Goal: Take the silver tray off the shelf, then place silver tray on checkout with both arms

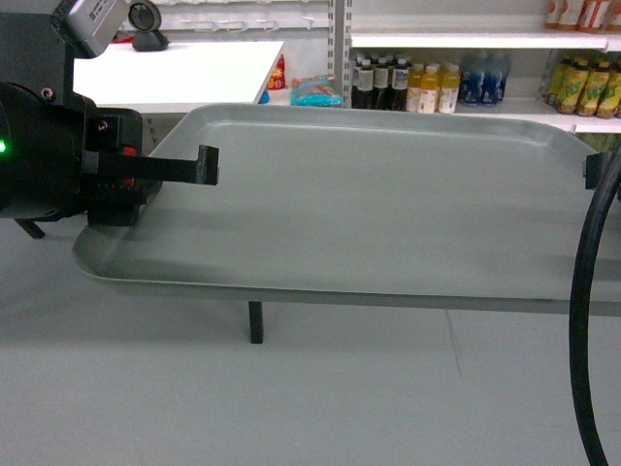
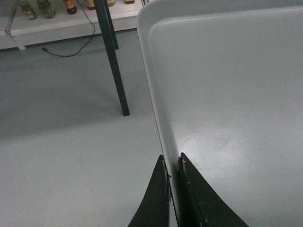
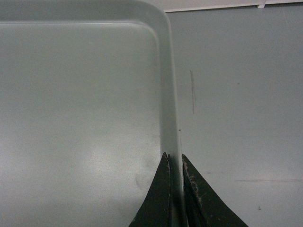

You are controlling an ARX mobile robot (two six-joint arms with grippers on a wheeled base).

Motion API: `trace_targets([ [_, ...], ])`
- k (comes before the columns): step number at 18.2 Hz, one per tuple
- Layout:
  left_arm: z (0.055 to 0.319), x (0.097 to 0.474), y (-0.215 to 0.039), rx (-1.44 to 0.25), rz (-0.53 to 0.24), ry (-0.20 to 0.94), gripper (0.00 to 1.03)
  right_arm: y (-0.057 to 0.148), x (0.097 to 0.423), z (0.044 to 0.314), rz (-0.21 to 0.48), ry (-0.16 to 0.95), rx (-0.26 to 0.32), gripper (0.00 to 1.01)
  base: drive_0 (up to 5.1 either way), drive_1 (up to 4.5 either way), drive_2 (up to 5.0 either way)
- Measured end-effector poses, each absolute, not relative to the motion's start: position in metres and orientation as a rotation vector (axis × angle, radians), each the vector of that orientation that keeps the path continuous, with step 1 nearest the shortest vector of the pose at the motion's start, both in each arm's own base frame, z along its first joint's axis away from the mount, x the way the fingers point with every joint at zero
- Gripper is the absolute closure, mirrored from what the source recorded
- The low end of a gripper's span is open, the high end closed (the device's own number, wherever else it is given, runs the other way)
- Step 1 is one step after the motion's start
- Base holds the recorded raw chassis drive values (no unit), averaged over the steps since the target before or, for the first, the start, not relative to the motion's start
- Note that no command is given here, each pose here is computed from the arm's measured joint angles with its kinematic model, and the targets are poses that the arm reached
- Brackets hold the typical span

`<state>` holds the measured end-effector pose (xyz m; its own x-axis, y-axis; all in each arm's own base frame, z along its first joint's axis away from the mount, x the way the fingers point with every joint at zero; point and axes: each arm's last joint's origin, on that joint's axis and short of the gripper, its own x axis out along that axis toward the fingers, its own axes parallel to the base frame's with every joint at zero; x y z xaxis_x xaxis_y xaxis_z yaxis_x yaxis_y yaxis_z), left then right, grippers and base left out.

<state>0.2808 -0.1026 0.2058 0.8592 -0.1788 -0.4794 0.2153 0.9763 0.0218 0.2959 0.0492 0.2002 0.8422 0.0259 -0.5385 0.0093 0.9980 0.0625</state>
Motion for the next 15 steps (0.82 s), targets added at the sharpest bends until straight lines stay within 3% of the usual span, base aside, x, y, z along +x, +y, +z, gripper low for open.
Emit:
trace_targets([
  [15, 0.2062, 0.2811, -0.1025, 0.074, -0.206, 0.492, 0.99, 0.0492, 0.2962, 0.2007, 0.009, 0.564, 0.064, 0.98, -5.1, 2.37, 2.4],
])
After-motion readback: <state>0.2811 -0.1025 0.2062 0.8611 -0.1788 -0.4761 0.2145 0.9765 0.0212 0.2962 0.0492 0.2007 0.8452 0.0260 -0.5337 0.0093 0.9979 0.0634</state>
